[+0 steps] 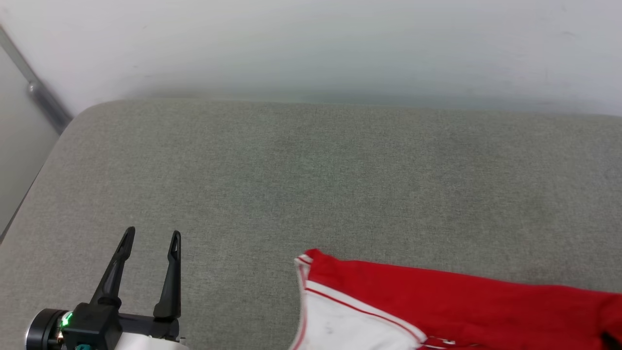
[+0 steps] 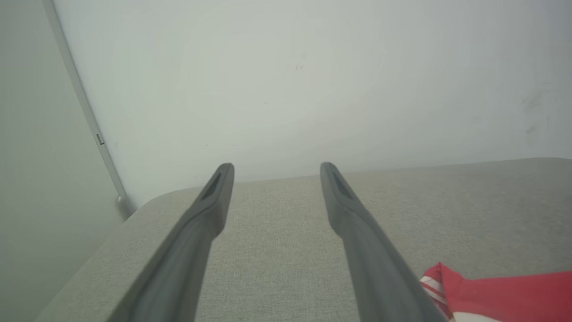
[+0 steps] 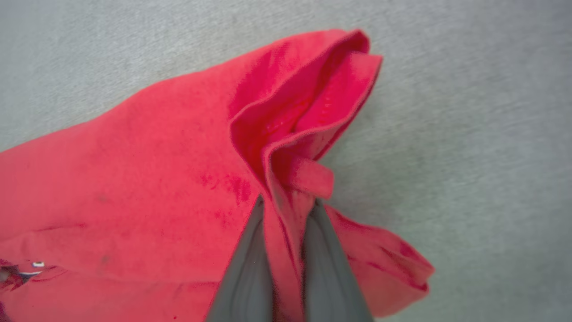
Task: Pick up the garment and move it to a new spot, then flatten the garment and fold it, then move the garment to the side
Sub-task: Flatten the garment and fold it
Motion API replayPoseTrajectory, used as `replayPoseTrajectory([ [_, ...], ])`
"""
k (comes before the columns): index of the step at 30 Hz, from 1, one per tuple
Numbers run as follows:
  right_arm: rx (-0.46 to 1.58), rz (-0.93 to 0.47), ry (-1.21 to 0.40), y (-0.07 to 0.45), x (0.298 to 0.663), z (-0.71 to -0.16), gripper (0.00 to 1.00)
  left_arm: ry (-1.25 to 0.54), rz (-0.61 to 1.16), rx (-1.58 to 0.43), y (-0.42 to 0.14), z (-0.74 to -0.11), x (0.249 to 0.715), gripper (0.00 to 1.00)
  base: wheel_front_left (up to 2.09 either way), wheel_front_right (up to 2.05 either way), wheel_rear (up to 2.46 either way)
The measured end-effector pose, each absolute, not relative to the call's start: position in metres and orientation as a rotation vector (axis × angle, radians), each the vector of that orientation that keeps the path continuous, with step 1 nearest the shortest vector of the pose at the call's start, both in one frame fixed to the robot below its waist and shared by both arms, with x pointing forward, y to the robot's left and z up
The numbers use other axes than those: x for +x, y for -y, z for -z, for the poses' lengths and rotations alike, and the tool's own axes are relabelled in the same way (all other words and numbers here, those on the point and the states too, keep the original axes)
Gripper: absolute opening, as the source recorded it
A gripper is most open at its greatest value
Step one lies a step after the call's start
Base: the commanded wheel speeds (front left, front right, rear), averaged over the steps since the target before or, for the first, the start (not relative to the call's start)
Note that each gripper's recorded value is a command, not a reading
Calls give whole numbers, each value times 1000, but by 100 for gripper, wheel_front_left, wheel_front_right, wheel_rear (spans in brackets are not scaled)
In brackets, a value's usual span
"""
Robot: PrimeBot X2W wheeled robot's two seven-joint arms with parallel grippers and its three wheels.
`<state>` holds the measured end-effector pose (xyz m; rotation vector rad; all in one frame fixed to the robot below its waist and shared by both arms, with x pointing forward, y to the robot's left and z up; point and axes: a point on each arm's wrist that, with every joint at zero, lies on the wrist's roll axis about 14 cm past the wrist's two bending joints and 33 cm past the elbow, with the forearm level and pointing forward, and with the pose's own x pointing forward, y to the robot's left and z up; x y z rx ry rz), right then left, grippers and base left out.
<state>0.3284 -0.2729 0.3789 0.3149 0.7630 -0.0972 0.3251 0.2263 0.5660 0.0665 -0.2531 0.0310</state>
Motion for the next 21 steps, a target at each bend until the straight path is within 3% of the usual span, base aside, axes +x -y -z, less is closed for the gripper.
replayPoseTrajectory([
  [4, 265, 175, -725, 305, 329, -390, 0, 249, -20, 64, -223, -564, 324, 100, 0, 0, 0],
  [9, 255, 167, -706, 304, 328, -399, 0, 254, -9, 61, -219, -565, 324, 100, 0, 0, 0],
  [21, 185, -62, -709, 235, 307, -429, 0, 260, 25, 43, -207, -565, 320, 100, 0, 0, 0],
])
